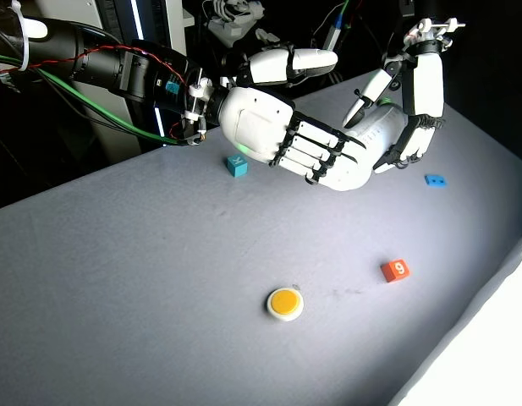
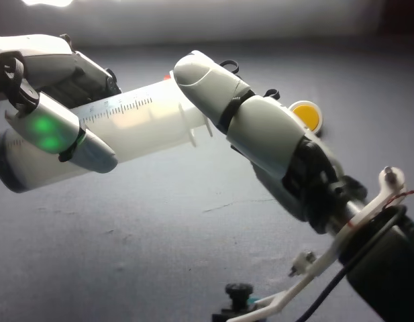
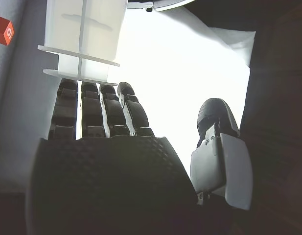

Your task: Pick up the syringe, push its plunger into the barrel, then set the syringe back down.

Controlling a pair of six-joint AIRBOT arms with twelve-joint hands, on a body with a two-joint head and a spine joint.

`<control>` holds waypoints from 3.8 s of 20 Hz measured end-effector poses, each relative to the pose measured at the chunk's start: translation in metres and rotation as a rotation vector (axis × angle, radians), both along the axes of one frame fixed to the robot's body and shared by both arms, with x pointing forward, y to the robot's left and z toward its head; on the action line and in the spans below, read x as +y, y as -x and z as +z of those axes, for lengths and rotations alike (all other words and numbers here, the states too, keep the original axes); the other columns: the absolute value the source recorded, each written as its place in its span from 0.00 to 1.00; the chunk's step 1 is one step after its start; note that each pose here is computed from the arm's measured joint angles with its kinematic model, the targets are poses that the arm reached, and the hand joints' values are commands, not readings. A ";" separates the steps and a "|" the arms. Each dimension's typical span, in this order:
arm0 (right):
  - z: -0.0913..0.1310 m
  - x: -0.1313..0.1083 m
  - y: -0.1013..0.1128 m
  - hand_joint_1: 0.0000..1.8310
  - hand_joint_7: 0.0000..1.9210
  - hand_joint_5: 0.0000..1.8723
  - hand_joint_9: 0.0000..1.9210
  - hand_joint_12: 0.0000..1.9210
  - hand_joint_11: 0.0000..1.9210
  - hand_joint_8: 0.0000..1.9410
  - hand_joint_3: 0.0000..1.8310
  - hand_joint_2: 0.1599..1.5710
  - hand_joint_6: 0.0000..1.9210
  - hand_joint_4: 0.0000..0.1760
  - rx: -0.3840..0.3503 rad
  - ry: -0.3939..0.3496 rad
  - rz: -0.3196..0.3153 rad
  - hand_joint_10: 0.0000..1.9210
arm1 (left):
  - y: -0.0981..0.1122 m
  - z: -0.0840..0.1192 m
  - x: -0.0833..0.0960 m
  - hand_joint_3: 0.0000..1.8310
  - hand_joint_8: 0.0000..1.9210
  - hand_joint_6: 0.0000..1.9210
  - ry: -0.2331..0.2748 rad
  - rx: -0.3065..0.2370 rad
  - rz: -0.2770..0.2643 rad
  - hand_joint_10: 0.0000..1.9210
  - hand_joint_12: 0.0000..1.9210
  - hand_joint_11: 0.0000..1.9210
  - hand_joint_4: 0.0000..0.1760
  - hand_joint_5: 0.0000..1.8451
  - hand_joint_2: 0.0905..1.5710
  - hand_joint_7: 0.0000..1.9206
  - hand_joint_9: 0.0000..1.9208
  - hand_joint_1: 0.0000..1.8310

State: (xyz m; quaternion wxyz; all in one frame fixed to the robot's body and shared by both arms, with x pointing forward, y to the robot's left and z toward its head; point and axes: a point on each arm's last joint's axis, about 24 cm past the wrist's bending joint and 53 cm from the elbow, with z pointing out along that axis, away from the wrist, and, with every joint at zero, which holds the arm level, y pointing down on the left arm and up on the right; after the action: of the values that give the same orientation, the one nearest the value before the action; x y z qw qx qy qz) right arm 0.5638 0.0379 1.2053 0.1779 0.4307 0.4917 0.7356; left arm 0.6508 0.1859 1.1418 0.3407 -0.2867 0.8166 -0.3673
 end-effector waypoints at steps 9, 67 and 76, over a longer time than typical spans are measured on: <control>0.029 -0.059 -0.010 0.00 0.00 0.00 0.00 0.00 0.00 0.00 0.00 0.68 0.00 0.00 -0.160 0.153 -0.034 0.00 | -0.003 0.016 -0.018 0.00 0.49 0.61 0.092 -0.040 -0.020 0.57 0.83 0.21 0.09 0.49 0.70 0.52 0.44 0.66; -0.013 -0.106 -0.008 0.00 0.00 0.00 0.00 0.00 0.00 0.00 0.00 0.69 0.00 0.00 -0.319 0.635 0.087 0.00 | -0.011 0.013 -0.016 0.00 0.01 0.00 -0.305 -0.467 -0.466 0.01 0.11 0.00 0.00 0.00 0.49 0.01 0.01 0.10; -0.010 -0.105 -0.008 0.00 0.74 0.75 0.77 1.00 0.88 1.00 0.00 0.56 1.00 1.00 -0.336 0.633 0.084 1.00 | 0.074 0.073 -0.038 0.00 1.00 1.00 -0.232 -0.762 -0.861 1.00 1.00 0.82 0.99 0.78 0.64 0.81 0.82 0.05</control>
State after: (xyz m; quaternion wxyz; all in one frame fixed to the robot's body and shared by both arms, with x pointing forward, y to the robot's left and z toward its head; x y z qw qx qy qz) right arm 0.5719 -0.0671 1.1949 0.3506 0.2066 0.6762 0.6141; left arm 0.5767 0.1481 1.2146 0.4594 0.2624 0.7143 -0.4582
